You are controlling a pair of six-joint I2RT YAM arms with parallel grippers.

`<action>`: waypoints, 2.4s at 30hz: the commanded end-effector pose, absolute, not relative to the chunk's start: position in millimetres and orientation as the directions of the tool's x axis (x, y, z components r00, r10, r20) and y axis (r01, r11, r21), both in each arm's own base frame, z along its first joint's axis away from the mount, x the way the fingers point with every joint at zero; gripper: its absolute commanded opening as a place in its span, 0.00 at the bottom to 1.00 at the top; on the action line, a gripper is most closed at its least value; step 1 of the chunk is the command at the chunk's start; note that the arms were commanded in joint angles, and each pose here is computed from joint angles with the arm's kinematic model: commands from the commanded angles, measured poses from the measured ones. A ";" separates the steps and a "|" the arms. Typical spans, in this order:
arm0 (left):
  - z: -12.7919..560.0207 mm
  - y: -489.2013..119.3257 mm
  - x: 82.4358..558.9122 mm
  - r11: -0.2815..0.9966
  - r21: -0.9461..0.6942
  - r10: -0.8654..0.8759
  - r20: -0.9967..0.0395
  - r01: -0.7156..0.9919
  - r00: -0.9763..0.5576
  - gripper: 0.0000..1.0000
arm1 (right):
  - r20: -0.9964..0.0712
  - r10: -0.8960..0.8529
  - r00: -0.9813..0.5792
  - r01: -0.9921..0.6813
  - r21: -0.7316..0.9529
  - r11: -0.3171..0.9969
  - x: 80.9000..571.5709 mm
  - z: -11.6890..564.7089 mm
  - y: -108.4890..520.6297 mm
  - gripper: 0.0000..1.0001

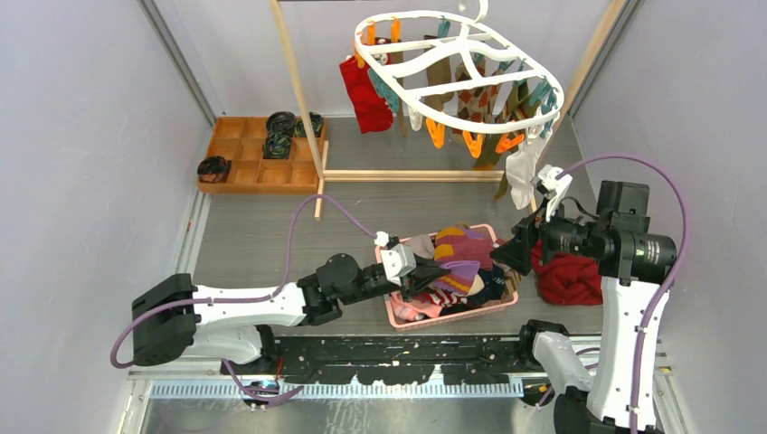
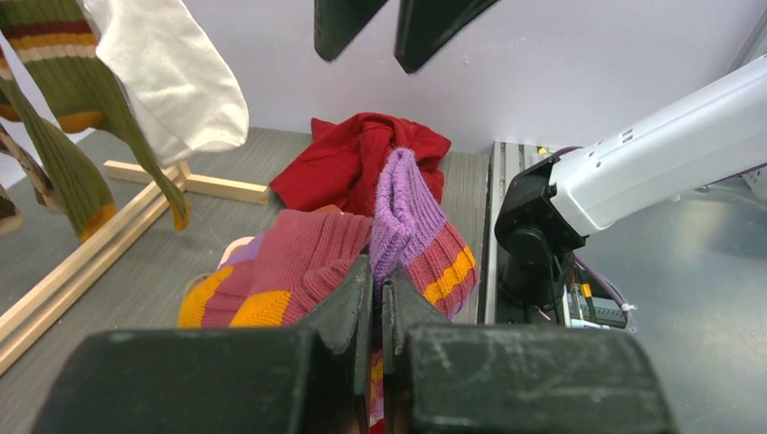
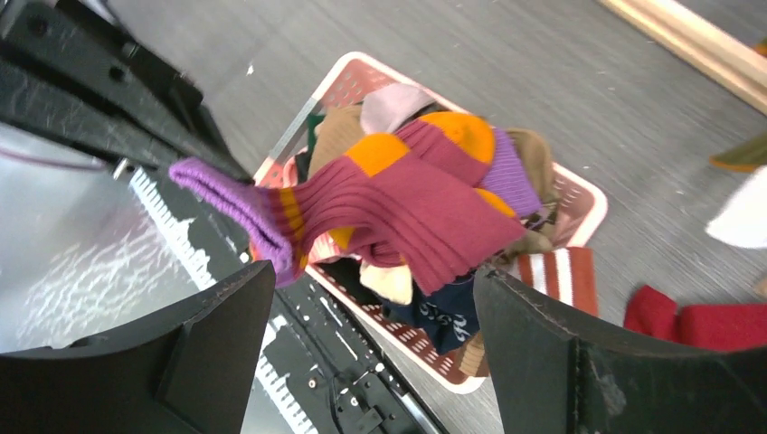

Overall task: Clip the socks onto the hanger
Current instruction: Pick up the sock from the bin, then open the clamp at the hanger.

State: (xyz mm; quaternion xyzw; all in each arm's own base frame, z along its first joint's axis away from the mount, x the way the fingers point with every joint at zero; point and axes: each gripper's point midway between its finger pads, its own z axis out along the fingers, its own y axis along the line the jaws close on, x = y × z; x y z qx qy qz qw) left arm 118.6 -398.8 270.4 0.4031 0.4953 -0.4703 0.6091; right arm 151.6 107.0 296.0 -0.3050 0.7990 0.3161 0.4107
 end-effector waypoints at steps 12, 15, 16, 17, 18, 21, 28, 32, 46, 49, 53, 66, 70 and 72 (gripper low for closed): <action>317.6 -391.5 126.4 0.259 -0.071 -0.191 -0.981 0.963 -0.022 0.00 | -0.921 -0.037 -0.389 -0.346 0.109 0.932 219.5 385.9 19.6 0.88; 325.4 -387.4 131.4 0.269 -0.082 -0.199 -0.980 0.960 -0.028 0.00 | -0.943 0.060 -0.327 -0.376 0.187 0.908 227.3 415.3 26.2 0.86; 328.0 -385.4 134.6 0.275 -0.093 -0.205 -0.978 0.957 -0.036 0.00 | -0.947 0.093 -0.309 -0.391 0.215 0.895 229.0 422.9 30.4 0.85; 329.8 -384.0 135.8 0.277 -0.105 -0.212 -0.976 0.955 -0.046 0.00 | -0.952 0.120 -0.283 -0.418 0.235 0.878 231.7 431.0 35.1 0.85; 331.4 -382.1 136.8 0.277 -0.111 -0.216 -0.975 0.954 -0.050 0.00 | -0.963 0.129 -0.238 -0.440 0.225 0.869 234.1 441.8 37.8 0.84; 333.3 -377.8 137.4 0.279 -0.117 -0.219 -0.974 0.953 -0.055 0.00 | -0.965 0.189 -0.182 -0.429 0.250 0.868 238.1 455.7 38.1 0.83; 339.6 -376.5 136.2 0.273 -0.109 -0.231 -0.972 0.956 -0.044 0.00 | -0.959 0.233 -0.160 -0.355 0.276 0.893 252.0 454.1 23.3 0.75; 341.0 -383.0 135.8 0.257 -0.104 -0.224 -0.974 0.961 -0.045 0.00 | -0.966 0.198 -0.165 -0.322 0.243 0.915 256.5 447.1 18.5 0.72; 334.6 -397.2 140.2 0.252 -0.111 -0.201 -0.978 0.961 -0.060 0.00 | -0.977 0.081 -0.199 -0.319 0.142 0.937 276.9 427.3 29.4 0.66; 333.8 -399.0 141.4 0.253 -0.111 -0.198 -0.978 0.961 -0.061 0.00 | -0.977 0.074 -0.200 -0.329 0.137 0.934 279.8 426.2 33.8 0.67; 331.9 -400.5 141.9 0.254 -0.113 -0.197 -0.978 0.961 -0.064 0.00 | -0.980 0.064 -0.186 -0.343 0.126 0.931 279.8 430.5 39.8 0.68; 334.6 -401.3 142.5 0.254 -0.124 -0.203 -0.977 0.959 -0.072 0.00 | -0.988 0.098 -0.121 -0.364 0.136 0.921 297.4 438.5 48.9 0.68; 335.0 -401.6 142.1 0.252 -0.127 -0.201 -0.977 0.959 -0.076 0.00 | -0.987 0.114 -0.114 -0.372 0.149 0.916 297.9 438.0 52.9 0.68; 335.1 -401.5 142.5 0.254 -0.128 -0.199 -0.977 0.959 -0.077 0.00 | -0.987 0.120 -0.108 -0.369 0.152 0.917 298.3 438.9 53.0 0.67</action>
